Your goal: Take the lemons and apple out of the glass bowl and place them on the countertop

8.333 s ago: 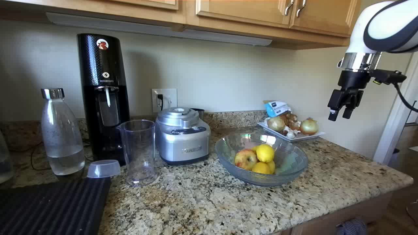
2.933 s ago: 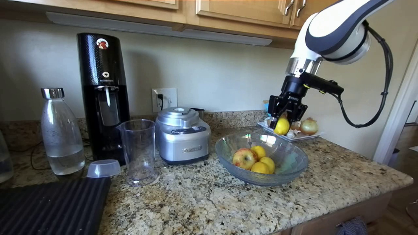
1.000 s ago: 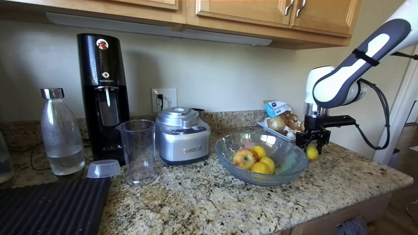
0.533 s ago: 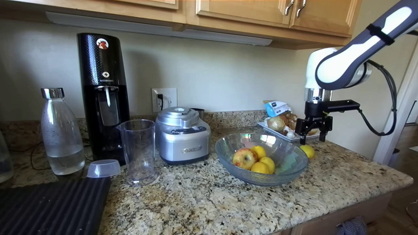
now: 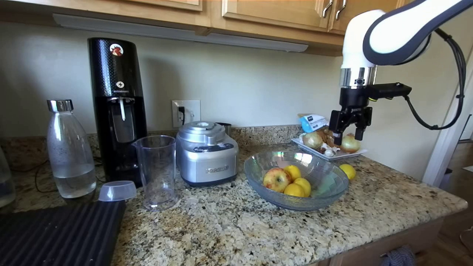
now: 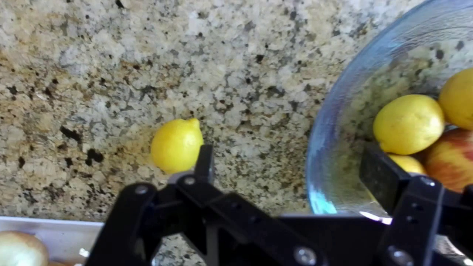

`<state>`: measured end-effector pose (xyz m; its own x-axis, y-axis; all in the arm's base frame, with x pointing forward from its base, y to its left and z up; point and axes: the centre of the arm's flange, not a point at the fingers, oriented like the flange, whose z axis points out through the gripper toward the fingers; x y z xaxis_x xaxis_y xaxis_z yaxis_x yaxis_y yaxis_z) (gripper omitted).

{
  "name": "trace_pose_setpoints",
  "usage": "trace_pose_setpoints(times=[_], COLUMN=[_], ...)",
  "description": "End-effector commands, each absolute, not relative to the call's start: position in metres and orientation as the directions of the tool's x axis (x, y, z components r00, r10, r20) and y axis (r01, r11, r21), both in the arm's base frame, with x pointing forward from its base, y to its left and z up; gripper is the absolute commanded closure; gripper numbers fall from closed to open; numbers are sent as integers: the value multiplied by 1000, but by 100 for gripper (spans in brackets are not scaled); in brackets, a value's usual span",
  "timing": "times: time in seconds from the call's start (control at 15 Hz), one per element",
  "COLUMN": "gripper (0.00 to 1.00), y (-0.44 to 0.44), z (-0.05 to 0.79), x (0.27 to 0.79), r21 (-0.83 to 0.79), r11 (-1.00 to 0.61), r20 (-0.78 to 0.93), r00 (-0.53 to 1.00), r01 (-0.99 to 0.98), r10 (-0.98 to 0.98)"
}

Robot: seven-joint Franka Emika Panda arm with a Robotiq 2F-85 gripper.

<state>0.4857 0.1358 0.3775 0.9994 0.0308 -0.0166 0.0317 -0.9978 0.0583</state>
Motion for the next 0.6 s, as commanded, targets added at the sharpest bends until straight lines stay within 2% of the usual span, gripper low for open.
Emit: trace_pose_setpoints(times=[0.0, 0.33, 0.53], gripper=[0, 0, 0], y=[182, 259, 291], z=[384, 354, 335], x=[466, 455, 451], r21=[27, 24, 2], r11=[-992, -976, -978], r20=[-11, -4, 5], r00=[993, 977, 978], r01=[121, 215, 207], r10=[121, 215, 207])
